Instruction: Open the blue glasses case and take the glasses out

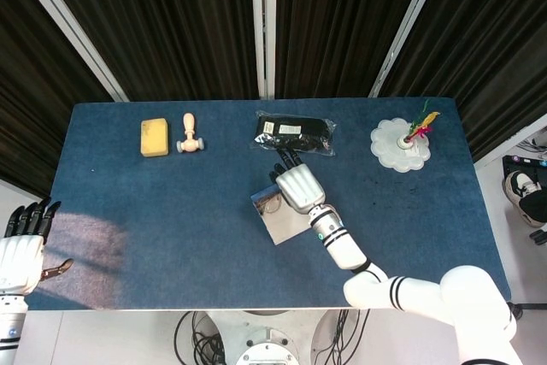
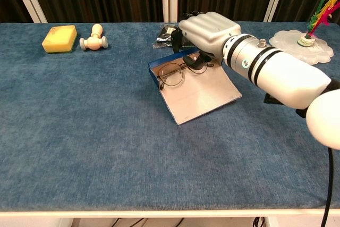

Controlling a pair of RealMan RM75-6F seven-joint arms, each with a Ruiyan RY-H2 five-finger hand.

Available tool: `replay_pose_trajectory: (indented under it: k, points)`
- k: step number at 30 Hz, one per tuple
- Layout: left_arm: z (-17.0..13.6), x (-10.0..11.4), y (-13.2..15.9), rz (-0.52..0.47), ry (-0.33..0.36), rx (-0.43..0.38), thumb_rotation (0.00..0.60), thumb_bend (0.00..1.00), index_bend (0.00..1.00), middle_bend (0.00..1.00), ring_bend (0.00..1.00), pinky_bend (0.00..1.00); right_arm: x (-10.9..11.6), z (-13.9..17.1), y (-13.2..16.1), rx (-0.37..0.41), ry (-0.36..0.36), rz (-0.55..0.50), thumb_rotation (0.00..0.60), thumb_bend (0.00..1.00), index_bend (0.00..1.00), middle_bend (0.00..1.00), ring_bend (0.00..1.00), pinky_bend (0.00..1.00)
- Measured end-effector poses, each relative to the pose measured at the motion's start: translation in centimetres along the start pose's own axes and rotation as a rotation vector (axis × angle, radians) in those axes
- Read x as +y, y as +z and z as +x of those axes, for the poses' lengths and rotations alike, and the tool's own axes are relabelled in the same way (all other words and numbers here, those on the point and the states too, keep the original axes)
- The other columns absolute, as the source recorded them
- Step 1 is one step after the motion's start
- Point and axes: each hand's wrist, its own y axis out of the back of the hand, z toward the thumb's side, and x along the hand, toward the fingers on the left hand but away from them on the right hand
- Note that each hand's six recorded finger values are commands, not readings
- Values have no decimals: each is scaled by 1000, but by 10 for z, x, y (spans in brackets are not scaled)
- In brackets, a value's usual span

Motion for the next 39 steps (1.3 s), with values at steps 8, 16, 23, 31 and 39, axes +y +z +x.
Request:
replay_pose_trajectory:
  k: [8,16,23,31,39]
  points:
    - [0,0,-1,1,-1,-1,600,28,85,19,0,0,-2,-1,0,-16,-57,30,600,477,646,318,0,0]
    - [1,-1,0,2,-4,-3,600,28,85,19,0,0,-2,-1,-3,-35,-101,71,600,477,651,324,0,0]
    - [1,-1,0,2,-5,-1,600,28,85,19,0,0,-2,-1,-4,-47,-110,76,600,477,652,325,0,0]
    - [1,-1,0,1,-8,-1,600,29,85,19,0,0,-12,-7,-6,-72,-22,45,600,465,598,317,0,0]
    - [-1,-1,-1,1,-9,4,600,28,85,19,0,0,-15,-7,-11,-82,86,3,600,182,0,166,0,0]
